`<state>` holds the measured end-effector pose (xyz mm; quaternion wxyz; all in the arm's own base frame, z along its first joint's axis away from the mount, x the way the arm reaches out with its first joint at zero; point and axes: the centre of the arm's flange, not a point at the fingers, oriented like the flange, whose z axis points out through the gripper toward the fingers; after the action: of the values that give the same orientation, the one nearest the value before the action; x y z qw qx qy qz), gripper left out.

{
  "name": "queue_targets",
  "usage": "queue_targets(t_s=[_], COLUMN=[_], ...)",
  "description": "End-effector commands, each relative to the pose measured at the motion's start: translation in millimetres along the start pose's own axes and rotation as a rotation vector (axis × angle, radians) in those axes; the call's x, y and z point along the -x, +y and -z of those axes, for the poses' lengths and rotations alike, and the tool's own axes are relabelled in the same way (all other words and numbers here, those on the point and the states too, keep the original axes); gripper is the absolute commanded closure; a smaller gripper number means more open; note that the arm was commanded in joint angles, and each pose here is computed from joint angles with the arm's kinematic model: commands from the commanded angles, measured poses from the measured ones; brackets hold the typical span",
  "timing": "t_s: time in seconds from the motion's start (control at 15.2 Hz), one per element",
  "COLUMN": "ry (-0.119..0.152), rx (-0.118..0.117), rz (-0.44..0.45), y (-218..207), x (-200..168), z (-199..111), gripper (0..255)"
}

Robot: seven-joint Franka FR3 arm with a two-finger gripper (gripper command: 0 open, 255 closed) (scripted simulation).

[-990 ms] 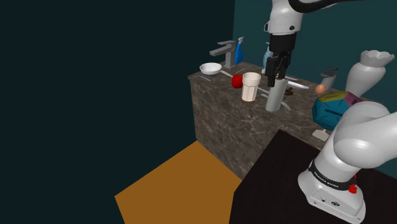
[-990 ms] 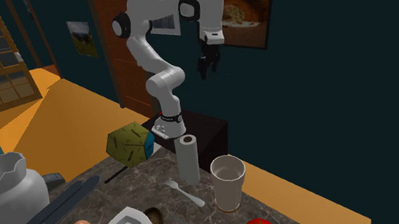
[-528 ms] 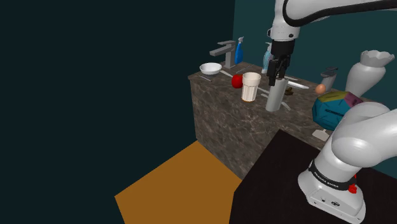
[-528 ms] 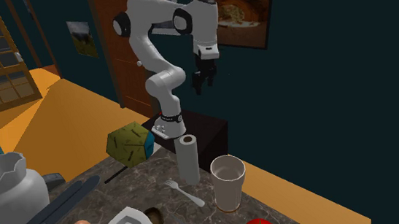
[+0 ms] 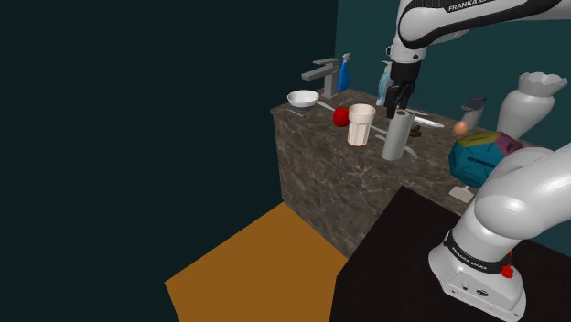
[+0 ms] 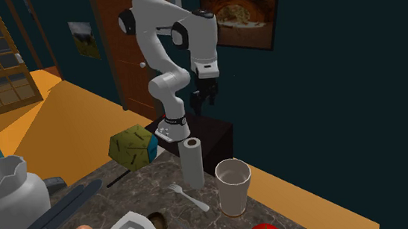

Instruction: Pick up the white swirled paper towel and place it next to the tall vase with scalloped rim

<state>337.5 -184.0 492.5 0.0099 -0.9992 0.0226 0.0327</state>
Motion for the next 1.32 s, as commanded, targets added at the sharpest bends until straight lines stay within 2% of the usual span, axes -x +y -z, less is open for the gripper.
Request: queue_targets(t_s=[0.0, 0.59, 1.06, 1.25], ry=[0.009, 0.047, 0.047, 0.047], rx=[0.007, 0.031, 0.031, 0.031], rz=[-0.002, -0.015, -0.015, -0.015], y=[26.4, 124.7, 125.8, 125.9], x=[-8.5, -41.6, -43.3, -43.4], z=[-10.8, -42.1, -79.0, -82.0], gripper=[0, 0, 0, 0])
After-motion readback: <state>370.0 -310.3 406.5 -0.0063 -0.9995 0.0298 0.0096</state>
